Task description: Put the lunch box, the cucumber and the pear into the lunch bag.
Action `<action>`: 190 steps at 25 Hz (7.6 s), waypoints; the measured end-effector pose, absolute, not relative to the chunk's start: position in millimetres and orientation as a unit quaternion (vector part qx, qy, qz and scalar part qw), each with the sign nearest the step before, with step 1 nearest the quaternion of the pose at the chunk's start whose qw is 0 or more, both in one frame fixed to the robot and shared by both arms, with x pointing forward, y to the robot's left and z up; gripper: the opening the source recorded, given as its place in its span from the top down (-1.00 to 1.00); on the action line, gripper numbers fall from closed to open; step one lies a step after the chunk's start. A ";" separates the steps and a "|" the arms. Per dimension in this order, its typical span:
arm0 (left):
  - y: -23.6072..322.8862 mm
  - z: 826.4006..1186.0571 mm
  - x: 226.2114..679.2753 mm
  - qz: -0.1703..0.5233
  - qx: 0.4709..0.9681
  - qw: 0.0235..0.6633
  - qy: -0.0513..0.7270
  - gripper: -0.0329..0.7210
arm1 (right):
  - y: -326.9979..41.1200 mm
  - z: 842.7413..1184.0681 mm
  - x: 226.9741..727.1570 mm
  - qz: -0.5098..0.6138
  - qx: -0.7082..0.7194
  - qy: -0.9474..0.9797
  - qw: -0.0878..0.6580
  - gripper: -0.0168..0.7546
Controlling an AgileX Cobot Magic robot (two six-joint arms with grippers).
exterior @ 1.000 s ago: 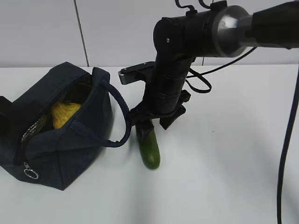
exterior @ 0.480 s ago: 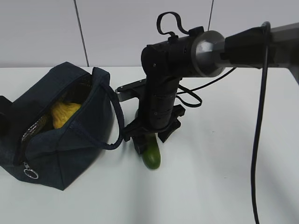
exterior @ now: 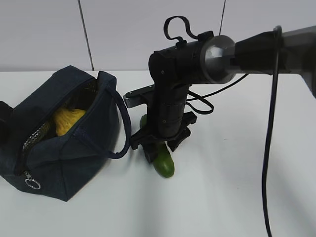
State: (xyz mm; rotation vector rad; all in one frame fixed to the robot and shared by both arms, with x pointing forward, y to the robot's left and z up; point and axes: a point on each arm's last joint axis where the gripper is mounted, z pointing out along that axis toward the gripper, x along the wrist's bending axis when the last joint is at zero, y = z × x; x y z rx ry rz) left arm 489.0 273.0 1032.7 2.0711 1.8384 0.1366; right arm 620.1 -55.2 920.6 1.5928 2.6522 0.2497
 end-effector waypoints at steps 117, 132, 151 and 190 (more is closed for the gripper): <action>260.5 1055.9 486.8 0.037 0.677 0.295 0.674 0.91 | -18.9 1069.0 587.9 0.278 0.423 0.862 0.005 -0.16; 260.4 1055.7 486.4 0.035 0.678 0.293 0.673 0.91 | -8.9 1031.2 598.6 0.254 0.438 0.862 -0.022 0.26; 214.3 1061.4 480.1 -0.010 0.702 0.346 0.622 0.91 | -51.9 1077.3 591.1 0.159 0.411 0.888 0.132 0.93; 164.7 1064.9 468.8 -0.039 0.726 0.392 0.564 0.01 | -77.3 1108.6 578.5 0.125 0.430 0.878 0.168 -0.12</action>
